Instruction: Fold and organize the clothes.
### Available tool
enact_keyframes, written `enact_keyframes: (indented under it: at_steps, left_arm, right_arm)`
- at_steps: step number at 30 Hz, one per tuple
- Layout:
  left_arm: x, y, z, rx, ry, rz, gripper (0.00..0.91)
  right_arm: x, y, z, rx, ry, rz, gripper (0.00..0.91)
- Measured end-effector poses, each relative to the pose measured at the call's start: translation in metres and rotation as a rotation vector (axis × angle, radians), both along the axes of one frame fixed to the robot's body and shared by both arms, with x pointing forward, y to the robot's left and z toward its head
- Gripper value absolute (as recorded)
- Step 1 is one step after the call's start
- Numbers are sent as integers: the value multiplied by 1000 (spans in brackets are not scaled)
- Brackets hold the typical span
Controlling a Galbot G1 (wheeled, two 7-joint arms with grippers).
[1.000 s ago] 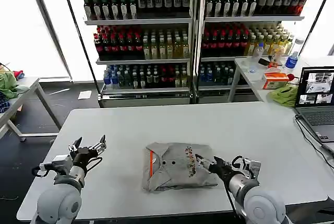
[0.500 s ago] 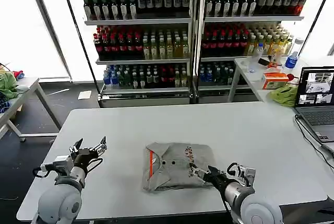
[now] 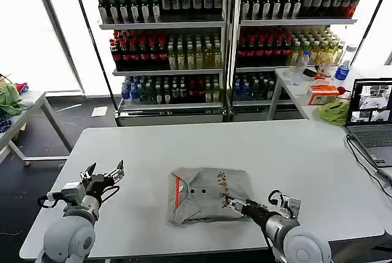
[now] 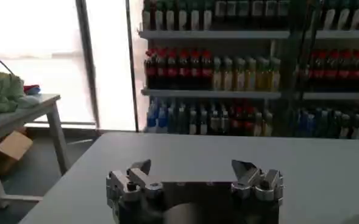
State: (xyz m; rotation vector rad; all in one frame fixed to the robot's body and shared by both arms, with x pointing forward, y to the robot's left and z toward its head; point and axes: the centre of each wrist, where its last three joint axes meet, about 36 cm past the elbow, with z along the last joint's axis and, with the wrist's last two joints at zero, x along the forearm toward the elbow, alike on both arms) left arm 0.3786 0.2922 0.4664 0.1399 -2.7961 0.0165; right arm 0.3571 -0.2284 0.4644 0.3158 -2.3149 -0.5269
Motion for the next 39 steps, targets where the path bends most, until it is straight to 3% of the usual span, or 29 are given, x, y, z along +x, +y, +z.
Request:
enact_keyframes:
  at_steps: [9, 16, 19, 27, 32, 39]
  left_arm:
    - [2, 1, 5, 0, -15, 0, 907]
    - [0, -2, 13, -6, -45, 2, 907]
    - [-1, -4, 16, -17, -63, 3, 907]
    - [-7, -10, 21, -48, -110, 8, 907]
    - [-11, -14, 23, -59, -140, 11, 907]
    - [-16, -19, 22, -55, -167, 12, 907]
  right_arm:
    - [1, -5, 5, 4, -8, -13, 907]
    - [-5, -11, 35, -3, -104, -12, 907]
    - [-6, -18, 46, -46, -169, -27, 907]
    - [1, -47, 66, -234, -336, -142, 907]
    - [5, -64, 67, -329, -394, -223, 907]
    - [5, -75, 63, -404, -436, -294, 907]
